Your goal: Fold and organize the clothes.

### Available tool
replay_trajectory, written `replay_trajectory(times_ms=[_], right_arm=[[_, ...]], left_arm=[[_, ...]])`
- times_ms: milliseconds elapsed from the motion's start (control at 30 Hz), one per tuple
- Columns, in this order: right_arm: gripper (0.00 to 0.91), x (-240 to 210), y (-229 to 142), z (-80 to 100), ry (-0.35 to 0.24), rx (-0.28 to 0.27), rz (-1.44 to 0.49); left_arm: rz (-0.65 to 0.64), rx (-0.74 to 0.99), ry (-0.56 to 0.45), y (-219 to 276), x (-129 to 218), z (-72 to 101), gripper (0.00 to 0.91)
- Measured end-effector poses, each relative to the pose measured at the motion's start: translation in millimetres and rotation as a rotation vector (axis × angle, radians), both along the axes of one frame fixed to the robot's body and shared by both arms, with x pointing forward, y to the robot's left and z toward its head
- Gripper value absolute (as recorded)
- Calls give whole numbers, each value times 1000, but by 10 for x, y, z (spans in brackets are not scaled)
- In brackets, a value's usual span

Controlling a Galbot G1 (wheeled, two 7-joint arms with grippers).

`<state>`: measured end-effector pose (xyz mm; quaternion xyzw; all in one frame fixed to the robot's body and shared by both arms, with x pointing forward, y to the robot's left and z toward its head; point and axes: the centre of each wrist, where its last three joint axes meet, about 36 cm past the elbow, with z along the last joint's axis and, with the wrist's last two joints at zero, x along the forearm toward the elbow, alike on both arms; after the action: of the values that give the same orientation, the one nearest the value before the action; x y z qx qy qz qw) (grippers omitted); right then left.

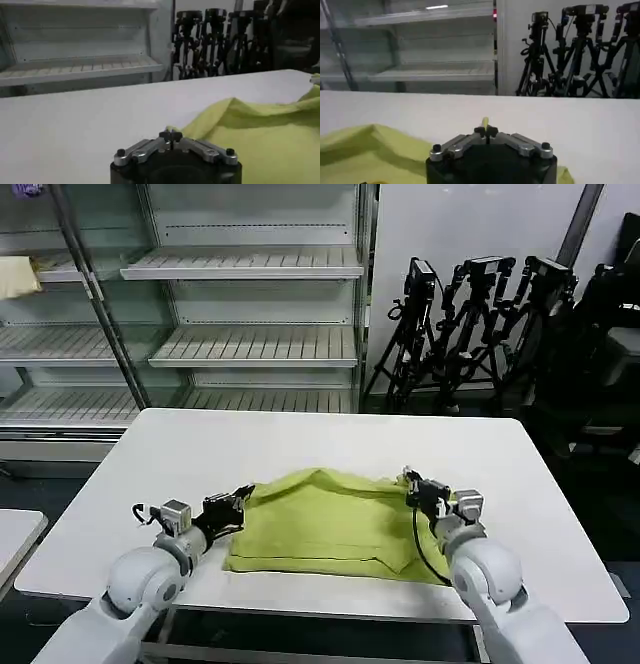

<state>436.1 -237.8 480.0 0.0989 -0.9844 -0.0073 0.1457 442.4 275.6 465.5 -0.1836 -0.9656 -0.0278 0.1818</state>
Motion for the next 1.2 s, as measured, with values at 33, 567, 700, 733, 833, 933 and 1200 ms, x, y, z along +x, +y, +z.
replay_trajectory(times_ms=[33, 567, 700, 733, 833, 933, 1200], right_arm=[[0, -33, -11, -5, 2, -3, 1], [0, -332, -239, -36, 30, -51, 8], [0, -389, -272, -13, 28, -60, 10], [0, -405, -279, -17, 30, -62, 11], [0, -445, -276, -33, 37, -63, 16], [0, -483, -267, -41, 40, -65, 21], [907, -547, -335, -10, 40, -89, 25]], left_arm=[[0, 1, -2, 4, -25, 7, 10], [-3, 21, -3, 35, -283, 21, 10], [-11, 21, 4, 5, -345, 20, 10], [-14, 22, 5, -4, -362, 24, 10], [-17, 24, 8, -18, -393, 35, 20], [-14, 30, 11, -15, -403, 33, 10], [-9, 44, 15, -49, -451, 55, 907]])
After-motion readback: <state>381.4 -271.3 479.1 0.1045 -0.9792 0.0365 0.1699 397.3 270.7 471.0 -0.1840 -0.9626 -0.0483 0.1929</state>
